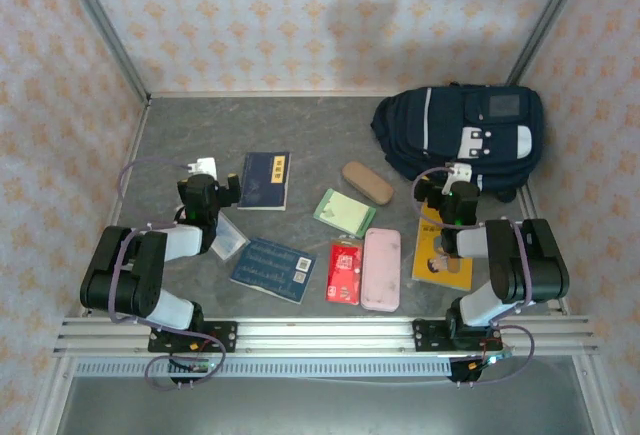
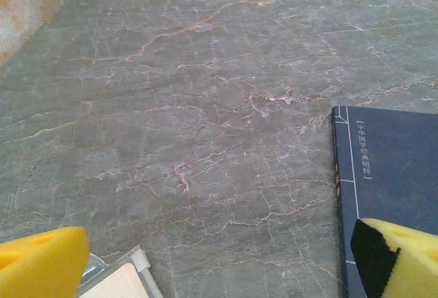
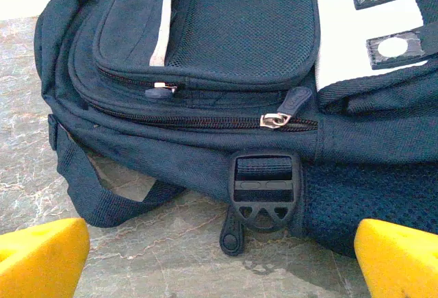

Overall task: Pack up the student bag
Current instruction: Pick up the student bag from the top-right of the table.

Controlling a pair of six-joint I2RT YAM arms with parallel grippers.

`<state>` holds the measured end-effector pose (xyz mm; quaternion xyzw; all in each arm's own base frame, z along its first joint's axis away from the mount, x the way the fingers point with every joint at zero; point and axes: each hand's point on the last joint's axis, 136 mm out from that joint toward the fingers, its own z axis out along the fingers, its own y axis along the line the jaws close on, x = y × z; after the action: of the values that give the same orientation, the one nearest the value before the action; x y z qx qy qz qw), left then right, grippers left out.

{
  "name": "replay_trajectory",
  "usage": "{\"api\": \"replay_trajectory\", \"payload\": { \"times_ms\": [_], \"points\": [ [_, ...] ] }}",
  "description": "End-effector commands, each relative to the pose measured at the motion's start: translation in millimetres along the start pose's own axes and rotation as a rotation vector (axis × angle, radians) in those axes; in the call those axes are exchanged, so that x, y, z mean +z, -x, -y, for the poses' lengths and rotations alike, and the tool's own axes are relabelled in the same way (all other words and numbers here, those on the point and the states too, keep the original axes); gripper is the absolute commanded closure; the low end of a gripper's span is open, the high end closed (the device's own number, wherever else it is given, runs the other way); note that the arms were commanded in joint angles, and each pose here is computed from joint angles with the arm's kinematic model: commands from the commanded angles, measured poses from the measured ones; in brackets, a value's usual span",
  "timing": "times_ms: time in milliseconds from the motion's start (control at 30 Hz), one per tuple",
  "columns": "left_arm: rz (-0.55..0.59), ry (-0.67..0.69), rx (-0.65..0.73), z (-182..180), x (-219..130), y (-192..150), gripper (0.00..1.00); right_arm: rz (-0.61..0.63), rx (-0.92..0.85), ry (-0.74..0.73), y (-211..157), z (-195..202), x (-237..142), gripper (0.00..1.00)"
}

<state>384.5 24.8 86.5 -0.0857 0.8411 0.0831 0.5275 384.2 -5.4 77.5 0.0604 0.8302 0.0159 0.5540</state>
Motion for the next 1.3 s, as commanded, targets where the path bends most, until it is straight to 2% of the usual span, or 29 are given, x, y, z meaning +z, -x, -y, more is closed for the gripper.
{"api": "replay_trajectory", "payload": {
  "times_ms": [0,1267],
  "points": [
    [0.044,0.040,-0.001,-7.7,3.0,14.9,0.00,0.056,-0.010,0.017,16.7,-5.6,2.9,0.01],
    [0.044,0.039,-0.001,-7.3,2.9,14.9,0.00,0.048,0.004,0.026,17.0,-4.5,4.5,0.01]
  ]
}}
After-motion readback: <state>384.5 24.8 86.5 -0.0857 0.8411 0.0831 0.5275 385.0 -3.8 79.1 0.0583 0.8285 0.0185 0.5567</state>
